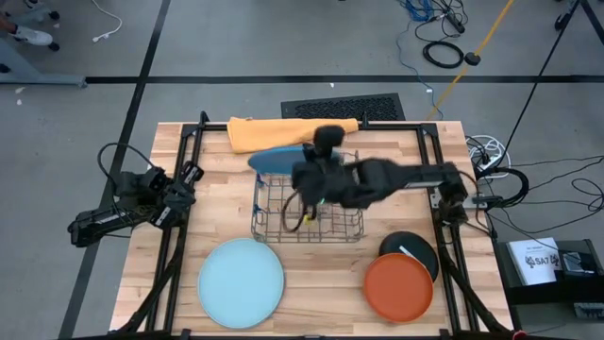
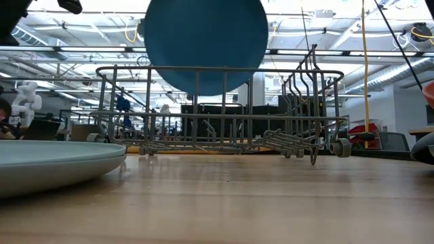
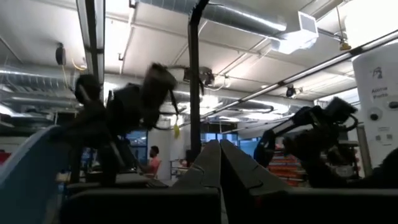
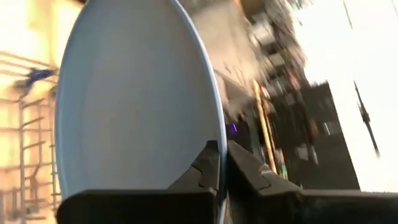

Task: Sort dishes
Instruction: Put the blue plate in the dish rack

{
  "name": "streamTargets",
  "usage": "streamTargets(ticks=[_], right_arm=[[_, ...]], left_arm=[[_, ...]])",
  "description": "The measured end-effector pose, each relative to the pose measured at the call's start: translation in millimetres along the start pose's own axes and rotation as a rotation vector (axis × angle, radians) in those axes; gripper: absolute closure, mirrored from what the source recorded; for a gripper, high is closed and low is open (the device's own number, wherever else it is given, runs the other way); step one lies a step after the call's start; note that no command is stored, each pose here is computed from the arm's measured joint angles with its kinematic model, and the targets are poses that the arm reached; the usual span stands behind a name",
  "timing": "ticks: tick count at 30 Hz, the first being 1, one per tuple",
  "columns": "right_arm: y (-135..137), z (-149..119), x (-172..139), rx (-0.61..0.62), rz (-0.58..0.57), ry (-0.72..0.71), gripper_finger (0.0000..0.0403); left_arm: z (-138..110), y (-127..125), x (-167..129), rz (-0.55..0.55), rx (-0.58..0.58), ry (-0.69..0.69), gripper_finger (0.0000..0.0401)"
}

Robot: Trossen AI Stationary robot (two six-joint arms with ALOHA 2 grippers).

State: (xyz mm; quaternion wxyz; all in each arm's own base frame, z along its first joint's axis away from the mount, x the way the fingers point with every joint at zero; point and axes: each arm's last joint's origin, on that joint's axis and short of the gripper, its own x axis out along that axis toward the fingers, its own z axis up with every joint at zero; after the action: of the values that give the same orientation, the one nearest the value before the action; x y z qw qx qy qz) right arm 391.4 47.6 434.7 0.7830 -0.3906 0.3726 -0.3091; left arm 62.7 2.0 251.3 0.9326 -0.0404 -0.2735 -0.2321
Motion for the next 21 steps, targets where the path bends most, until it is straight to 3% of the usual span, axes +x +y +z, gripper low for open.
streamTargets(ticks=[8, 12, 21], right_arm=[[-74, -8, 10, -0.272, 0.140, -0.446, 0.0400], [-97, -19, 24, -0.273, 0.250, -0.671, 0.0400], [-114, -43, 87, -0.231, 0.518, -0.979, 0.0400]], left_arm=[[1, 1, 0, 0.032, 0.004, -0.017, 0.0401], [1, 1, 0, 0.047, 0.002, -0.024, 0.0401], [1, 3, 0, 0.099, 0.008, -0.049, 0.0401]])
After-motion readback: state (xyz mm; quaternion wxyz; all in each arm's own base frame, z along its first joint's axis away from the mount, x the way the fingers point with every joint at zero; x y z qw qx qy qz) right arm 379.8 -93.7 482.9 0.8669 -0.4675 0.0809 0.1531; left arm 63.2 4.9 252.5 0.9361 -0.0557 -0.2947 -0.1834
